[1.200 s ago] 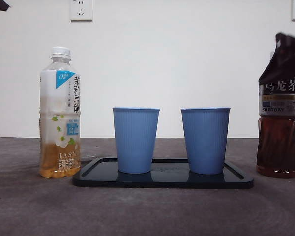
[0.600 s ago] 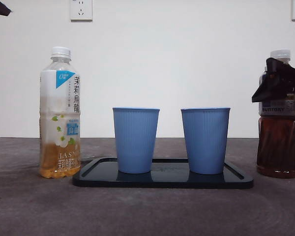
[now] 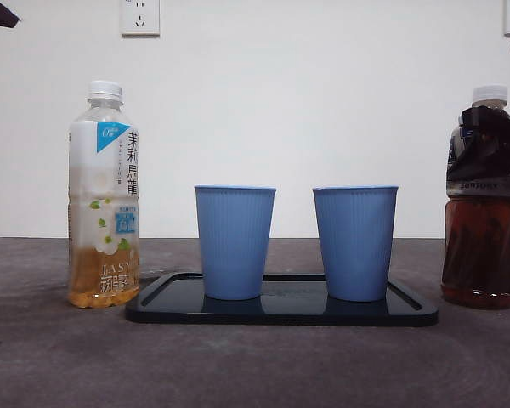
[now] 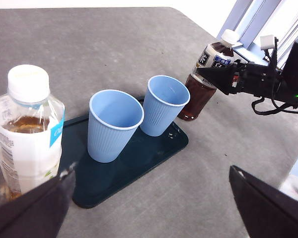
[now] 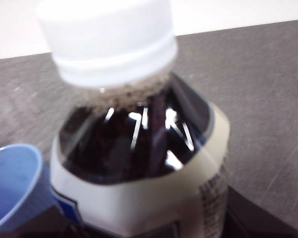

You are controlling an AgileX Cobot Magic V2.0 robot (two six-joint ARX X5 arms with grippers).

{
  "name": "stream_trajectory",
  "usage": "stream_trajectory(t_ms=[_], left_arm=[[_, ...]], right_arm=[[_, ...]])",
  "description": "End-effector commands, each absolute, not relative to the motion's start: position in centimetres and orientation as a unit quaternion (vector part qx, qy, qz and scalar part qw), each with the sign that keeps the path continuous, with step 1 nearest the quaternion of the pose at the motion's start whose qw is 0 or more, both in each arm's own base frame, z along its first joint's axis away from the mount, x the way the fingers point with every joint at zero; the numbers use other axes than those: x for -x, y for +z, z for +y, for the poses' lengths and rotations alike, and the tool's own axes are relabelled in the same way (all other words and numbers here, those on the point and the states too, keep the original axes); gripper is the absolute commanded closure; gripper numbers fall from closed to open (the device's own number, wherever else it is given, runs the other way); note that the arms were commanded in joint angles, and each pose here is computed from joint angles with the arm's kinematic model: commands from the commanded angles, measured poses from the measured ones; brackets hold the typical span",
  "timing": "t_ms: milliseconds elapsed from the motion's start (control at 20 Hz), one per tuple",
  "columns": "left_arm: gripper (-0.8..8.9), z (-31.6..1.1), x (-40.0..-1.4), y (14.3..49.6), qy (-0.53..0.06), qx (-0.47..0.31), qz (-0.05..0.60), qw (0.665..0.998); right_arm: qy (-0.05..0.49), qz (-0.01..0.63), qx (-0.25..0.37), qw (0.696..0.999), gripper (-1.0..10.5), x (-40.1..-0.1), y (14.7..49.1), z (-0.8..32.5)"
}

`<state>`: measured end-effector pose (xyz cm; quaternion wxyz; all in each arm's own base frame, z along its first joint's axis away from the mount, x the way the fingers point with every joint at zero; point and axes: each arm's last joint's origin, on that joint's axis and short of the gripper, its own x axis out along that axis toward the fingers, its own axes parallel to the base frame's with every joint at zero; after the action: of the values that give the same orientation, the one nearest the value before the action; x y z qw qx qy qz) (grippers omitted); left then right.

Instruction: Pour the drink into the cup

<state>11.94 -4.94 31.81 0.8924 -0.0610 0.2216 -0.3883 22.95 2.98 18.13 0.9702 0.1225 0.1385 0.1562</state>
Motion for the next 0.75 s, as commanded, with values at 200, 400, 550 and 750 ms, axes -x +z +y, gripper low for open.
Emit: stream_trajectory(t_ms=[200, 400, 550, 750], left_arm=[[3.15, -5.0, -12.0, 32.2, -0.394, 0.060, 0.215, 0.891], [3.15, -5.0, -12.0, 32.2, -0.394, 0.059, 0.215, 0.892], [3.15, -5.0, -12.0, 32.2, -0.394, 0.059, 0.215, 0.892], [3.15, -5.0, -12.0, 32.2, -0.394, 0.057, 0.215, 0.892]], right_arm=[[0.165, 0.152, -0.108, 0.969, 7.6, -22.5, 21.0, 3.1], [0.163, 0.210, -0.063, 0.962, 7.6, -22.0, 23.5, 3.7], [0.174, 0.259, -0.029, 0.950, 7.6, -21.8, 25.2, 4.4], [0.191, 0.311, 0.025, 0.931, 7.6, -21.3, 27.0, 5.8]])
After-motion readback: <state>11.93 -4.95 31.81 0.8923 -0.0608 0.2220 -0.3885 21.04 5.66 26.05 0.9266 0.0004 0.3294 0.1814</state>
